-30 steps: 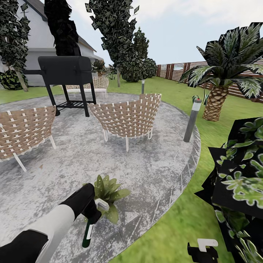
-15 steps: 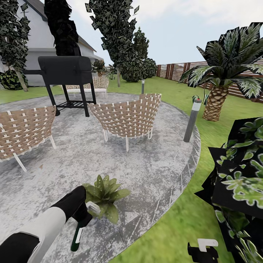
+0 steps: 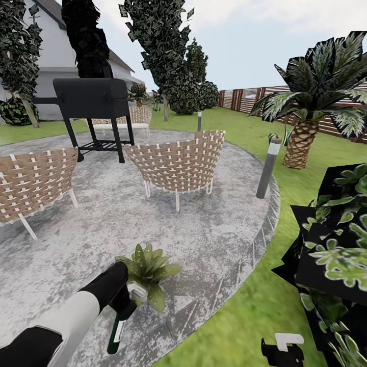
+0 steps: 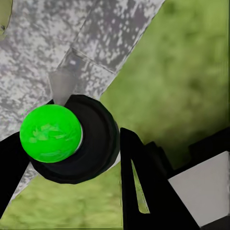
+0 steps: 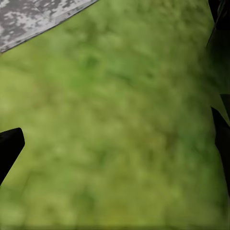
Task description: Pick up the pesticide atomizer in the garden and spray insectifuge to fully cover both potted plants in the garden.
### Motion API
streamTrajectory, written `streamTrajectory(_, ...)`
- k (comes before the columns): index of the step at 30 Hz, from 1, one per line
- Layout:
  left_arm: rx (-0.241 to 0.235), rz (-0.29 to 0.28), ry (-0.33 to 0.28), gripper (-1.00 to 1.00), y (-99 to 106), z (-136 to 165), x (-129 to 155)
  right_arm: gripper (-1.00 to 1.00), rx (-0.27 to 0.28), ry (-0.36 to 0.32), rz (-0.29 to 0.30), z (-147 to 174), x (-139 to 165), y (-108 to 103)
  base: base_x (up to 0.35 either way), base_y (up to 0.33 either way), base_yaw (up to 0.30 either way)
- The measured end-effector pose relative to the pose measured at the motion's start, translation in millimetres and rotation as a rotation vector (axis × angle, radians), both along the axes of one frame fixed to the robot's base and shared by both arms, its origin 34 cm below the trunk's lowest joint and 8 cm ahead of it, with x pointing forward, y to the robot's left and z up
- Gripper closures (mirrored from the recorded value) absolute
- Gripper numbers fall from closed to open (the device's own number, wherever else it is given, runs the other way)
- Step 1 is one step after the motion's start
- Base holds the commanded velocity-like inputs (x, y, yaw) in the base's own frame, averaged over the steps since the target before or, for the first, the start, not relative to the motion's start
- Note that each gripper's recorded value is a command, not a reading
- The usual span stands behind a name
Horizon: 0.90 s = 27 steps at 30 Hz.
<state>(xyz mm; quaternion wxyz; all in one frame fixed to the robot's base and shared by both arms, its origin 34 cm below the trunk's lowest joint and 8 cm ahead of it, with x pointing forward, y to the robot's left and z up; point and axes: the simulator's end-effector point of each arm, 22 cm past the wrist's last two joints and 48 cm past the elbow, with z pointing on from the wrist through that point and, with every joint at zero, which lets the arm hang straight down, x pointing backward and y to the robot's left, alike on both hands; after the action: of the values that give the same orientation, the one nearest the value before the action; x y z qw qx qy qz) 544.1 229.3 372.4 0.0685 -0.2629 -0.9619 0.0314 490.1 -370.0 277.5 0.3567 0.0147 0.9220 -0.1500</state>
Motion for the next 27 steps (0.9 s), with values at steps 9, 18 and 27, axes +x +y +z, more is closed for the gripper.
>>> streamTrajectory(9,-0.032,-0.016,0.03,1.0,-22,-12,-21,-1.0,0.0,0.0,0.0,0,0,0,0.0,0.0,0.0)
streamTrajectory(18,0.002,0.01,0.062,1.0,11,-23,-38,-1.0,0.0,0.0,0.0,0,0,0,0.0,0.0,0.0)
streamTrajectory(27,-0.06,-0.026,0.053,1.0,-39,-20,-37,-1.0,0.0,0.0,0.0,0,0,0,0.0,0.0,0.0)
